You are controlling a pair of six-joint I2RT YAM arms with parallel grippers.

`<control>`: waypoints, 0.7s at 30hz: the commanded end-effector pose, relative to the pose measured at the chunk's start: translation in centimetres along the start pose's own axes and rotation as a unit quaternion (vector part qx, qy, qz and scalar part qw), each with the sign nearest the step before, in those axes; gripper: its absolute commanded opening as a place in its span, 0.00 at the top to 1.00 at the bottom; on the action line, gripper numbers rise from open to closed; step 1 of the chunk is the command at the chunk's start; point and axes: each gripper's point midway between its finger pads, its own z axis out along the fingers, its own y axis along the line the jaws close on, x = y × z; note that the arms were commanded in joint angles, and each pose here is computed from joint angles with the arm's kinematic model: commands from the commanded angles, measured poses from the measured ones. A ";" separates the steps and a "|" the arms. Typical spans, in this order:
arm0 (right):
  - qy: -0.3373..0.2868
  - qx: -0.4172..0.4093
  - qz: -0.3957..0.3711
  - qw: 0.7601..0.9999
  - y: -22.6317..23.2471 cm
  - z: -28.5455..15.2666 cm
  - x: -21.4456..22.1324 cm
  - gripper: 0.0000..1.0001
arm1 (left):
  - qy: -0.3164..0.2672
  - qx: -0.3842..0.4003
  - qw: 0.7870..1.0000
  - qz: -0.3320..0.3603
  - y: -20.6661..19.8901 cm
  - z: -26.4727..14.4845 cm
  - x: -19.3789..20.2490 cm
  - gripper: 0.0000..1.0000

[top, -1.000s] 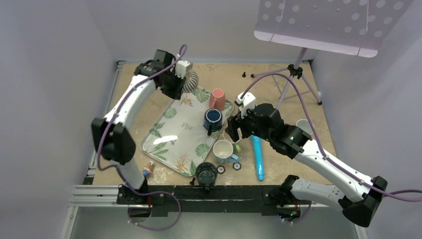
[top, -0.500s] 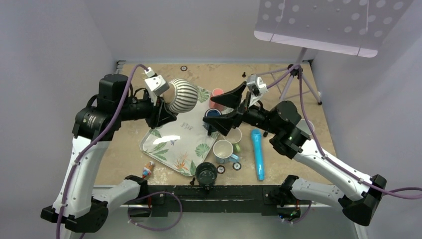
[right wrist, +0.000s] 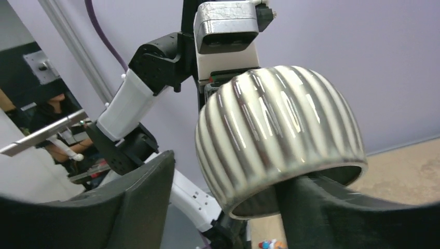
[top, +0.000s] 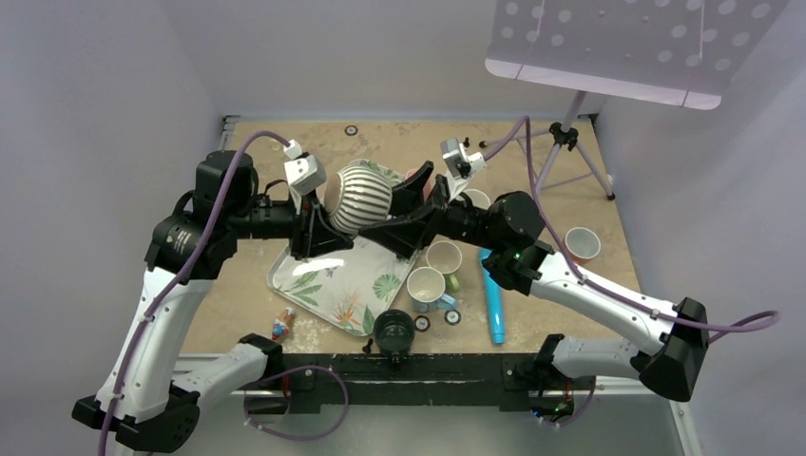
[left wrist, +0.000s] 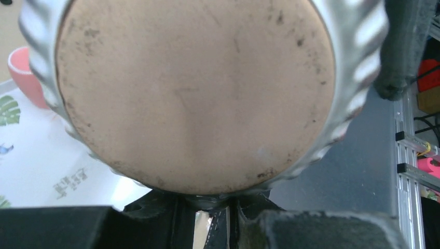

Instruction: Turn the mug right side up

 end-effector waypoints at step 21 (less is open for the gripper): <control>0.231 0.624 -0.056 0.744 -13.2 -23.2 1.7 1.00 | 0.143 -0.248 0.958 0.035 13.0 0.1 7.5 0.00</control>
